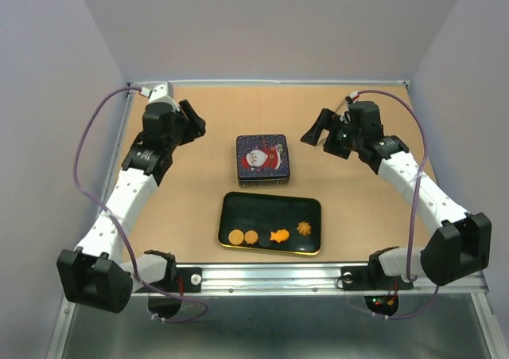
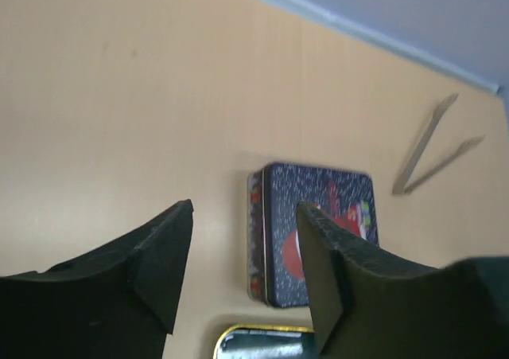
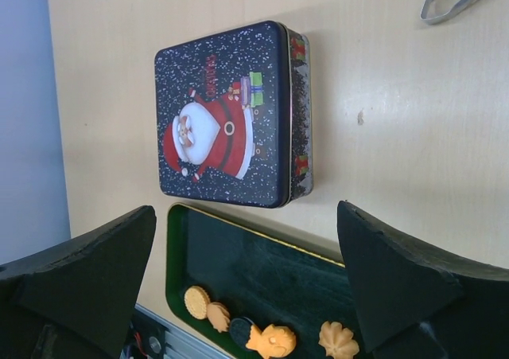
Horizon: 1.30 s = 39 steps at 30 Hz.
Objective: Pack the cookies
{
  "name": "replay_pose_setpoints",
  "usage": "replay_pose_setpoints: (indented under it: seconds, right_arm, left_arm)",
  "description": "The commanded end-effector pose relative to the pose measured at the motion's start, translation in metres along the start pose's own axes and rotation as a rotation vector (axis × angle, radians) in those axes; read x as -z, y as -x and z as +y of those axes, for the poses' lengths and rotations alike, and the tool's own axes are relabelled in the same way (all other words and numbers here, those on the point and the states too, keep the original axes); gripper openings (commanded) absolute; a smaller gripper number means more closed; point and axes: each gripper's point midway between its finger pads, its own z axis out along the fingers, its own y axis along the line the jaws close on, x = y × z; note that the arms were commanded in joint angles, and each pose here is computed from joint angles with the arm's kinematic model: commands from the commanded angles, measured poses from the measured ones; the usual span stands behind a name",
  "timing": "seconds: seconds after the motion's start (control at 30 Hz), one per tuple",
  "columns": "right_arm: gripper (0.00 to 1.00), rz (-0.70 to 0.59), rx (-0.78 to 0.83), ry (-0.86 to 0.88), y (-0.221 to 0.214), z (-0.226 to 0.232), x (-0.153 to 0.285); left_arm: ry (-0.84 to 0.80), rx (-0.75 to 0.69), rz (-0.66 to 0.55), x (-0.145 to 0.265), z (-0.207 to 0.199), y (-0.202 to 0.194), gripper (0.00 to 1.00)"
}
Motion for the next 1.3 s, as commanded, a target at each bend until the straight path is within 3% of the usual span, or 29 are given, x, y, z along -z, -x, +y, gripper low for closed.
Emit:
replay_pose_setpoints:
  seconds: [0.0, 0.17, 0.33, 0.43, 0.53, 0.6, 1.07, 1.27]
  right_arm:
    - [1.00, -0.014, -0.008, 0.039, -0.001, 0.004, -0.001]
    - [1.00, 0.020, -0.025, 0.031, -0.013, -0.002, -0.005]
    - [1.00, 0.028, -0.026, 0.023, -0.018, -0.006, -0.005]
    - [1.00, 0.036, -0.036, 0.017, -0.022, -0.009, -0.006]
    - [1.00, 0.047, -0.038, 0.012, -0.027, -0.013, -0.006]
    - [1.00, 0.048, -0.039, 0.010, -0.028, -0.013, -0.006]
    - [1.00, 0.063, -0.040, -0.003, -0.033, -0.019, -0.008]
    - [1.00, 0.068, -0.032, -0.014, -0.035, -0.022, -0.010]
  left_arm:
    - [-0.133, -0.082, 0.202, 0.008, -0.032, -0.055, 0.59]
    - [-0.200, -0.194, 0.429, 0.003, -0.062, -0.136, 0.47]
    - [-0.135, -0.201, 0.516, -0.006, -0.055, -0.176, 0.38]
    - [-0.106, -0.217, 0.556, -0.008, -0.052, -0.191, 0.26]
    - [-0.090, -0.240, 0.595, -0.012, -0.050, -0.205, 0.06]
    - [-0.091, -0.243, 0.599, -0.014, -0.053, -0.206, 0.00]
    - [-0.067, -0.266, 0.603, -0.028, -0.057, -0.208, 0.00]
    - [0.048, -0.242, 0.728, -0.011, -0.016, -0.252, 0.00]
